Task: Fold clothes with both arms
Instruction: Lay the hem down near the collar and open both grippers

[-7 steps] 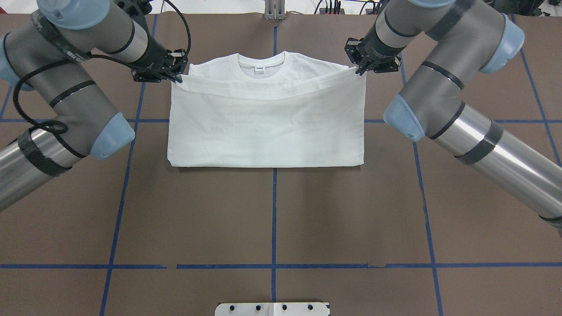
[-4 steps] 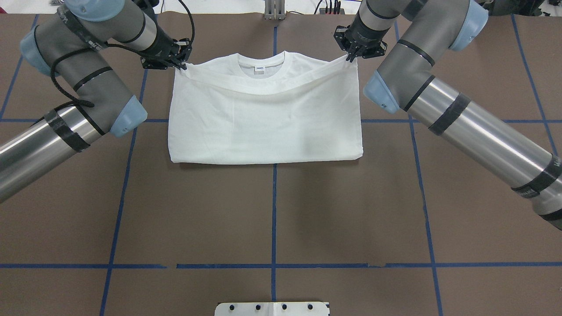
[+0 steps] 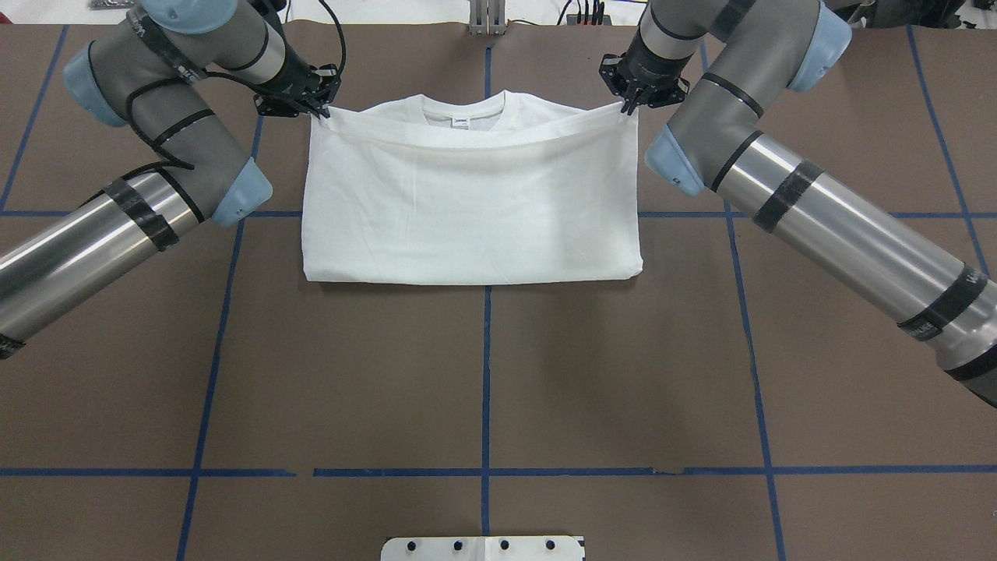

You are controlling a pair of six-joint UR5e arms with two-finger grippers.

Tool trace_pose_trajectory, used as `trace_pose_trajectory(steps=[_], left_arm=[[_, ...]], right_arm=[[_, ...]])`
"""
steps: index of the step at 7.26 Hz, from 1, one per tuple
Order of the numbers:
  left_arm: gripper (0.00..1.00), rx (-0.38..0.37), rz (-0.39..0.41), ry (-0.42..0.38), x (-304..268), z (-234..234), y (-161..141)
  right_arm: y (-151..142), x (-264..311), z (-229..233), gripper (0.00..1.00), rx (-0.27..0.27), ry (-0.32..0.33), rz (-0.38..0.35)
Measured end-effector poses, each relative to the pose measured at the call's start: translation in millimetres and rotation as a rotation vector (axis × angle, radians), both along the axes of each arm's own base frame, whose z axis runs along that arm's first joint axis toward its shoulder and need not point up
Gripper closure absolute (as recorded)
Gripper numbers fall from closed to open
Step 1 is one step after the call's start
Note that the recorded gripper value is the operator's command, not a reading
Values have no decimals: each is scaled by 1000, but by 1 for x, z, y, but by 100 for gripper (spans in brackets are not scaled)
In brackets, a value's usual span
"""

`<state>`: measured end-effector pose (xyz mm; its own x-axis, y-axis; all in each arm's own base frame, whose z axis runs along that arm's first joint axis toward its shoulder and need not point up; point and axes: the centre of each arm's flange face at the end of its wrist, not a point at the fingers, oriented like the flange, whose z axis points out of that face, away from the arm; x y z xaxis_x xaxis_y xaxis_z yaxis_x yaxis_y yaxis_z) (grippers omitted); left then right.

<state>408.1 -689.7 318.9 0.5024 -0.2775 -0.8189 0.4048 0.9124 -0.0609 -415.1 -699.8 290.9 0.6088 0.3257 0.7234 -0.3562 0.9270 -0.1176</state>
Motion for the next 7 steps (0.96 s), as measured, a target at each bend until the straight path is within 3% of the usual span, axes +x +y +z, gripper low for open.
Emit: trace_pose_trajectory(steps=[7], left_arm=[[100,12,-58,-47,6,25,-28]], right_arm=[[-11,-10,24,100,7,2,-4]])
